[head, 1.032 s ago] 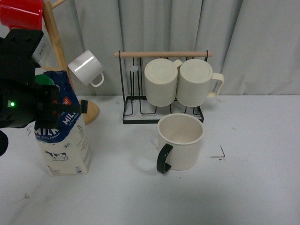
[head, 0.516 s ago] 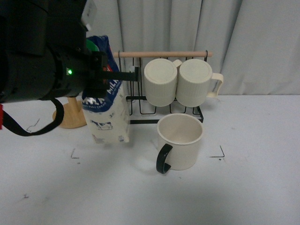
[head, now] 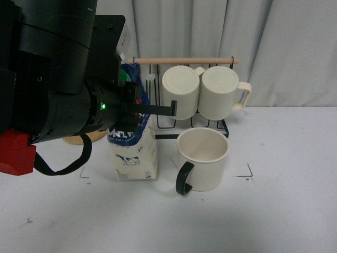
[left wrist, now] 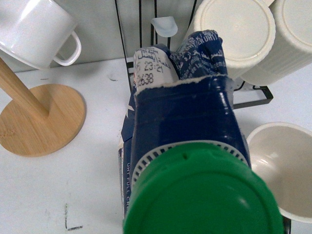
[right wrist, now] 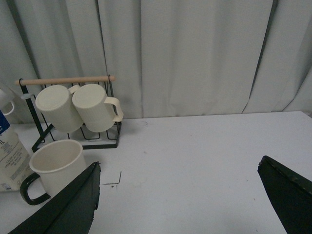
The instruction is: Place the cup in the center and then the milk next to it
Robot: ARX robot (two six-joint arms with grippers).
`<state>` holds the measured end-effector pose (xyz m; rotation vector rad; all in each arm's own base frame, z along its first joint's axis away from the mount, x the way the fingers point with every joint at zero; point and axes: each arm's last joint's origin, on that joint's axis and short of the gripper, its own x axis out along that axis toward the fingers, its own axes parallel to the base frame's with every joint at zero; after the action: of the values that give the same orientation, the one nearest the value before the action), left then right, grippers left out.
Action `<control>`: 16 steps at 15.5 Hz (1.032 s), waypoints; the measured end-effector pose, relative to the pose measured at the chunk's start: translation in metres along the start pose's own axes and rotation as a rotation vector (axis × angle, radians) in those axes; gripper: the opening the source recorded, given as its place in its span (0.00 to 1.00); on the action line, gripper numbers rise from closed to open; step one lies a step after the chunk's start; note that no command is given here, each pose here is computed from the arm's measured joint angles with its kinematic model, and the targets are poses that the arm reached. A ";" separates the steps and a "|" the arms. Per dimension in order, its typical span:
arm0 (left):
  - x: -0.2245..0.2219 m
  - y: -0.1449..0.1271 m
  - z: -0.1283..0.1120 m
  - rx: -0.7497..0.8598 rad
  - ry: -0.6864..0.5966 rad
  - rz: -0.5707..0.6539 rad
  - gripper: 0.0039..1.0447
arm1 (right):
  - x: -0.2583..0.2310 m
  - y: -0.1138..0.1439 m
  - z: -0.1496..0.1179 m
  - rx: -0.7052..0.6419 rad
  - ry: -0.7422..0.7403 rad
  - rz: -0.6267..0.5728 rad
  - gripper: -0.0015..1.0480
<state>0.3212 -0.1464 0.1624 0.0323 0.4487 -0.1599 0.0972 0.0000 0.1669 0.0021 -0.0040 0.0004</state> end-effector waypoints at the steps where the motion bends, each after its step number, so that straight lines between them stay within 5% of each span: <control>1: 0.000 -0.002 -0.001 0.004 0.002 -0.003 0.06 | 0.000 0.000 0.000 0.000 0.000 0.000 0.94; 11: 0.003 -0.026 -0.016 0.050 0.042 -0.051 0.07 | 0.000 0.000 0.000 0.000 0.000 0.000 0.94; 13: 0.004 -0.029 -0.007 0.036 0.004 -0.063 0.32 | 0.000 0.000 0.000 0.000 0.000 0.000 0.94; 16: -0.001 -0.030 -0.001 0.028 -0.005 -0.079 0.53 | 0.000 0.000 0.000 0.000 0.000 0.000 0.94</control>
<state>0.3149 -0.1758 0.1618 0.0414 0.4432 -0.2440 0.0972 0.0000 0.1669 0.0021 -0.0040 0.0000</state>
